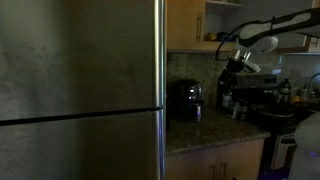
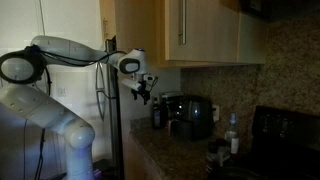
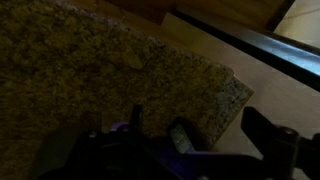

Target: Put the glass bottle on the left beside the glass bottle on the right

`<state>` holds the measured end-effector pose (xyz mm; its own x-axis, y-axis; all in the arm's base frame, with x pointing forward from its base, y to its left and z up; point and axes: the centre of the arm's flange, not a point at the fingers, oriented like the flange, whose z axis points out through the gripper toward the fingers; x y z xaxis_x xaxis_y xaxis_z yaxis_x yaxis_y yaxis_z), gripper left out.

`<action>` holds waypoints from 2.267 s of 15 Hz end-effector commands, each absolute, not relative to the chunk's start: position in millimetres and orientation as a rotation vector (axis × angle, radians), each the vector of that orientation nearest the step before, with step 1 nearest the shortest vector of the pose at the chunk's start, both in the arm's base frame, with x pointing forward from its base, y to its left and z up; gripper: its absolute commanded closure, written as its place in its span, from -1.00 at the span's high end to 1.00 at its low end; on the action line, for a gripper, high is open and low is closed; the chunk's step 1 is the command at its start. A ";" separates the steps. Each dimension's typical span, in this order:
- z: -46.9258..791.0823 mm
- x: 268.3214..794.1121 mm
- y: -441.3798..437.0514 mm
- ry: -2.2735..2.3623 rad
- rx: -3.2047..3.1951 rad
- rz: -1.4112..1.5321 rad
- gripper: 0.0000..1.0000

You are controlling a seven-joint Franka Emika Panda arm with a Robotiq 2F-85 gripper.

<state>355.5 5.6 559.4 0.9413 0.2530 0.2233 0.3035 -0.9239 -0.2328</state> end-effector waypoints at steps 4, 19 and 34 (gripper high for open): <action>559.4 355.5 5.6 -0.413 -2.831 -0.275 1.00; 676.6 387.7 1.7 -0.489 -2.800 -0.665 1.00; 600.2 427.1 144.5 -0.872 -2.895 -0.342 1.00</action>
